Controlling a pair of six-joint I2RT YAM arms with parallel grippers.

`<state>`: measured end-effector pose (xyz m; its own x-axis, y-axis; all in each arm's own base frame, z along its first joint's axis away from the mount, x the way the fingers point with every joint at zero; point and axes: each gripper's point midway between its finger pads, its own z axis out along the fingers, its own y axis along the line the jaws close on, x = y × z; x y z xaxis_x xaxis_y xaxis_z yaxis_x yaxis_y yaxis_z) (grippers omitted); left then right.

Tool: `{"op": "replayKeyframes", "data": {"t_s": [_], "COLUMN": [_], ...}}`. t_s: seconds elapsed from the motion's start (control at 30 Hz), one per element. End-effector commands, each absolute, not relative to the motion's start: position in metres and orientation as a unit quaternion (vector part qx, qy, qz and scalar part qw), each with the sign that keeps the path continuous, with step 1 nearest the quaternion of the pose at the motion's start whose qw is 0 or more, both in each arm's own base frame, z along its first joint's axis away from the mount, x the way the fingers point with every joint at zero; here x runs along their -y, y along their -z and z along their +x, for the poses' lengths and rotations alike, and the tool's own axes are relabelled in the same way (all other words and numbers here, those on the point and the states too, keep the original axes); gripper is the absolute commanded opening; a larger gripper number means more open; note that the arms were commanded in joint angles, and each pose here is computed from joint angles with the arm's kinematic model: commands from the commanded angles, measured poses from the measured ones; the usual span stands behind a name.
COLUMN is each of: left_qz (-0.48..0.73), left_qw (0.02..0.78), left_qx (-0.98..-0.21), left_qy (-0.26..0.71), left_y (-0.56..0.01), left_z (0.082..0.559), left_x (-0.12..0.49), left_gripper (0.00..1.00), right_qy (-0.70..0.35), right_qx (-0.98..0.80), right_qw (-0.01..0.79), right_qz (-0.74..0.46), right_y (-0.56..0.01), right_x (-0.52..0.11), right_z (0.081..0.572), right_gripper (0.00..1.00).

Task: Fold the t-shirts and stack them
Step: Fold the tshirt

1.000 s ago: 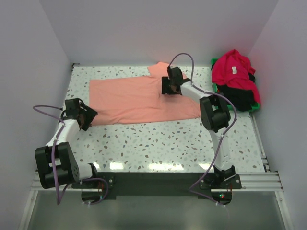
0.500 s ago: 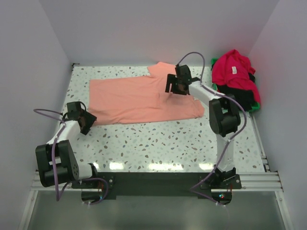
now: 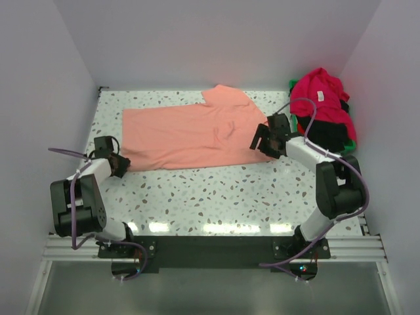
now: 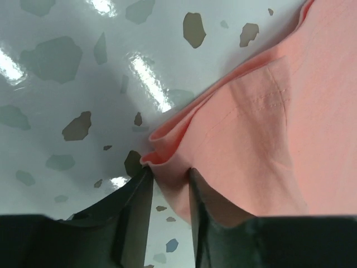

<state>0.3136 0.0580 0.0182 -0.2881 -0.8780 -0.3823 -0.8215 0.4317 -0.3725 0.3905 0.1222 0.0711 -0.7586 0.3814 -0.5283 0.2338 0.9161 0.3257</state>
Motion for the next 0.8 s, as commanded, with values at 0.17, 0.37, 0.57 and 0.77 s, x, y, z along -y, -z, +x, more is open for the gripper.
{"op": "replayKeyframes", "data": {"t_s": [0.17,0.37,0.57,0.77], "left_qz": [-0.533,-0.525,-0.521,-0.517], "left_qw": [0.266,0.275,0.278,0.290], "left_qx": [-0.803,-0.805,-0.806,-0.805], "left_qy": [0.012,-0.014,-0.026,-0.026], "left_y": [-0.016,-0.027,-0.032,-0.046], "left_z": [0.317,0.315,0.312,0.311], "left_x": [-0.071,-0.081,-0.085,-0.086], "left_gripper": [0.14,0.00,0.00,0.00], "right_qy": [-0.079,-0.065,-0.076,-0.081], "right_qx": [-0.921,-0.913,-0.909,-0.909], "right_qw": [0.303,0.316,0.325,0.327], "right_qz": [0.230,0.248,0.251,0.246], "right_y": [-0.051,-0.046,-0.043,-0.054], "right_x": [-0.082,-0.071,-0.075,-0.075], "right_z": [0.371,0.378,0.394,0.388], "right_gripper": [0.75,0.75,0.61,0.16]}}
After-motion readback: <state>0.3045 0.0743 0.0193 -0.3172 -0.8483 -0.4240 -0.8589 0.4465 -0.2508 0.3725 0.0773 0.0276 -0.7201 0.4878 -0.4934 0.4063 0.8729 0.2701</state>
